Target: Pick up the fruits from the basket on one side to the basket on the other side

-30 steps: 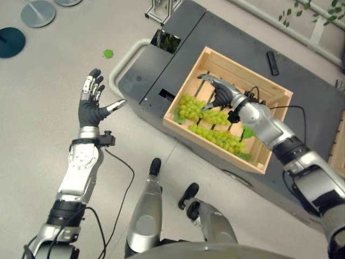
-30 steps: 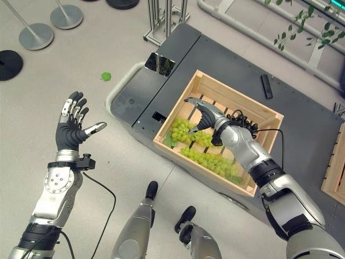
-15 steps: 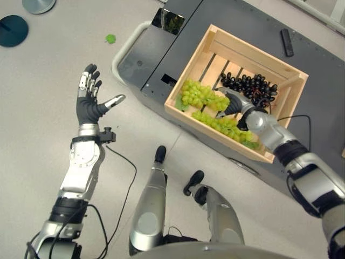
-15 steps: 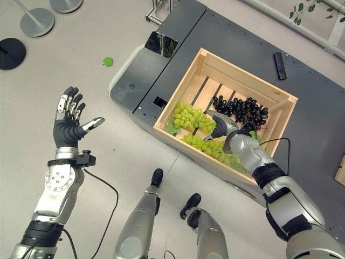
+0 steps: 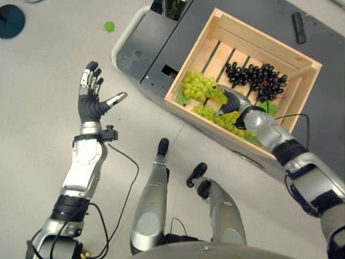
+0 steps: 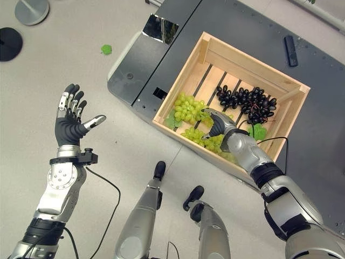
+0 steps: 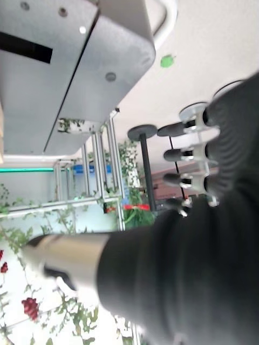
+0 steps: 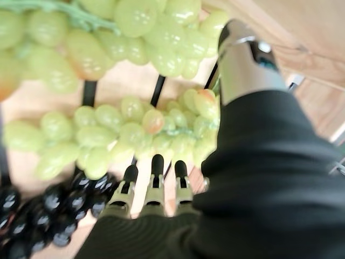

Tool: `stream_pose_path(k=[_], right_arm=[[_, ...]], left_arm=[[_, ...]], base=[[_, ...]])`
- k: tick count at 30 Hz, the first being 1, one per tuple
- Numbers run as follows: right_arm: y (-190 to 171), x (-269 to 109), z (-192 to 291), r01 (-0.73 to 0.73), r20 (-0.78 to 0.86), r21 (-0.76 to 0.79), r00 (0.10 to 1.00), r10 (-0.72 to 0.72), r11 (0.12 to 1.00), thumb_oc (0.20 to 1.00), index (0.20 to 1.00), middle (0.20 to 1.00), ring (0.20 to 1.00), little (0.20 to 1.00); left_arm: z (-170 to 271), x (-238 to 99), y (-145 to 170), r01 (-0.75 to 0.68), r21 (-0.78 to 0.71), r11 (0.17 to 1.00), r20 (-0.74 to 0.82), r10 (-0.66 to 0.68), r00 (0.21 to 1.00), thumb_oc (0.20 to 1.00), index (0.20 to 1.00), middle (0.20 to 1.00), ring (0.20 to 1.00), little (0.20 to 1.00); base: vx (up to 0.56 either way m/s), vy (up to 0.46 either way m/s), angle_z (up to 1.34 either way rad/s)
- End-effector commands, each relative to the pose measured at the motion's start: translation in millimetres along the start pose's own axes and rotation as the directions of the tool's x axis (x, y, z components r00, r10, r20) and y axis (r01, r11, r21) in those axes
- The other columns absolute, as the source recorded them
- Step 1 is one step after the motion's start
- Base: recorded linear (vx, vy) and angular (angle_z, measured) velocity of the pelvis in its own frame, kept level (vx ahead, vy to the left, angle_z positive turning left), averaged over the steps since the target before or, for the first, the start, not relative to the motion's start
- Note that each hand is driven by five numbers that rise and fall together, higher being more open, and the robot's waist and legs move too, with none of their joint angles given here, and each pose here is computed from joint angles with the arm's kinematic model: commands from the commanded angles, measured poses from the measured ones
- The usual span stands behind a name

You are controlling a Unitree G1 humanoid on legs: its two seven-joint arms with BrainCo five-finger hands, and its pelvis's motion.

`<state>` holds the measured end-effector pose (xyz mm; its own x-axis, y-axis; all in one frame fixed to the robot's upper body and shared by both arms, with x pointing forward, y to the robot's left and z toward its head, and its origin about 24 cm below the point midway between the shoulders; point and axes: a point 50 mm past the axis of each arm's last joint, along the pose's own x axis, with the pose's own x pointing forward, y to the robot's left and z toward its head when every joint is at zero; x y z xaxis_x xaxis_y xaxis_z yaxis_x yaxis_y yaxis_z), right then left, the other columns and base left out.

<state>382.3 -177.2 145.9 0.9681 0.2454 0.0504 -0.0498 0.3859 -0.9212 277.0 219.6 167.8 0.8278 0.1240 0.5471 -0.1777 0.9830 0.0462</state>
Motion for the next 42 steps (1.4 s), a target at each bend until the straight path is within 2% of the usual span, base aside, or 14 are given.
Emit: stream_pose_path(k=[1, 14, 24, 39, 42], right_arm=[[-44.3, 7.8, 21.8, 0.139, 0.099, -0.097, 0.987, -0.130, 0.986, 1.000, 1.000, 1.000, 1.000, 1.000], [-64.7, 13.7, 14.2, 0.254, 0.044, -0.139, 0.967, -0.250, 0.957, 1.000, 1.000, 1.000, 1.000, 1.000], [-56.0, 8.9, -3.5, 0.270, -0.022, -0.119, 0.961, -0.274, 0.956, 1.000, 1.000, 1.000, 1.000, 1.000], [-47.9, 17.0, 3.5, 0.295, -0.030, -0.123, 0.953, -0.301, 0.948, 1.000, 1.000, 1.000, 1.000, 1.000], [-40.7, 23.2, 3.3, 0.322, -0.098, -0.052, 0.940, -0.326, 0.945, 1.000, 1.000, 1.000, 1.000, 1.000]], left_arm=[[33.3, -1.9, -13.2, 0.028, -0.040, 0.999, 0.181, -0.020, 0.983, 1.000, 1.000, 1.000, 1.000, 1.000], [38.0, -2.6, -26.2, 0.046, -0.087, 0.995, 0.206, -0.028, 0.978, 1.000, 1.000, 1.000, 1.000, 1.000], [39.1, -2.3, -27.8, 0.031, -0.101, 0.994, 0.214, -0.008, 0.977, 1.000, 1.000, 1.000, 1.000, 1.000], [41.7, -2.7, -35.3, 0.045, -0.131, 0.990, 0.227, -0.014, 0.974, 1.000, 1.000, 1.000, 1.000, 1.000], [43.0, -1.1, -37.3, 0.042, -0.134, 0.990, 0.228, -0.010, 0.974, 1.000, 1.000, 1.000, 1.000, 1.000]], base=[[0.00, 0.000, 0.00], [0.01, 0.011, 0.04], [0.00, 0.011, 0.03], [0.00, 0.000, 0.00], [0.00, 0.000, 0.00]])
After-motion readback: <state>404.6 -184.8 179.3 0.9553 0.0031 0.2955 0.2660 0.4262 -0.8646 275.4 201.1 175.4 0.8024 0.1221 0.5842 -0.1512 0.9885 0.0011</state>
